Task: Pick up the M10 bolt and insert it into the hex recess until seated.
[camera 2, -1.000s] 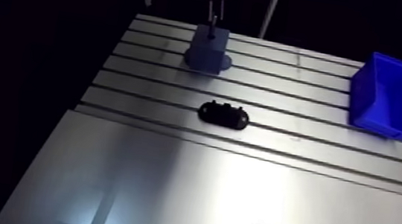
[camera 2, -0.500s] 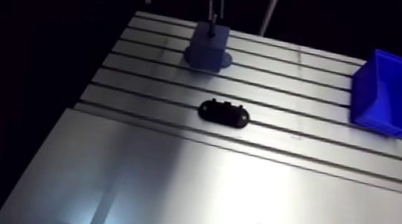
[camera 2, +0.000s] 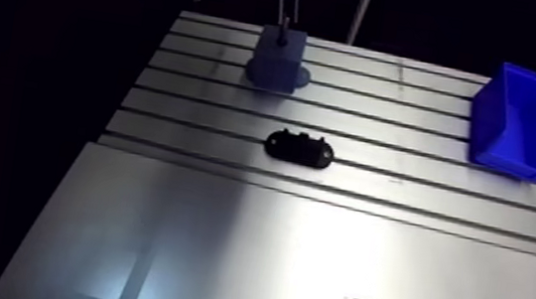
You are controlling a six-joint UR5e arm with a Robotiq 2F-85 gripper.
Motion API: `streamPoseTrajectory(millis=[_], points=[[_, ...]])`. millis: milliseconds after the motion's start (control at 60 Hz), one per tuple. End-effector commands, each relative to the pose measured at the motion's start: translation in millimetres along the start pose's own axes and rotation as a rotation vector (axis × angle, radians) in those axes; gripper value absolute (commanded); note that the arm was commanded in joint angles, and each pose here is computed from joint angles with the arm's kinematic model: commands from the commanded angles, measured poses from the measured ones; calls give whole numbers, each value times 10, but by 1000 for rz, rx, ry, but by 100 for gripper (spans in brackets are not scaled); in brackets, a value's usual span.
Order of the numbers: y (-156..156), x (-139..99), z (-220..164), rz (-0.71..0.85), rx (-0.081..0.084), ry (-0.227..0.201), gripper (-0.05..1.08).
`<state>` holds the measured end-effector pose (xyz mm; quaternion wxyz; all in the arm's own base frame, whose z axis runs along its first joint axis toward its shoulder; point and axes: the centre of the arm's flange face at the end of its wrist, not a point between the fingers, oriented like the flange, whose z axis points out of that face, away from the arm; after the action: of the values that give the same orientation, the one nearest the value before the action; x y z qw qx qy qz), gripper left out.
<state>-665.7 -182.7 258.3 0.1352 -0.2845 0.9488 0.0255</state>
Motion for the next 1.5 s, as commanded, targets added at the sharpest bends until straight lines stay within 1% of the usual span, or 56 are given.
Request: streamPoseTrajectory(millis=[17,200,250,500,567,1500], points=[[17,20,20,0,1,-2,92],[9,24,18,1,0,-1,92],[18,31,52,1,3,-5,92],[19,29,63,0,3,-8,92],[7,30,76,-2,5,-10,92],[-23,48,110,-4,5,-16,92]])
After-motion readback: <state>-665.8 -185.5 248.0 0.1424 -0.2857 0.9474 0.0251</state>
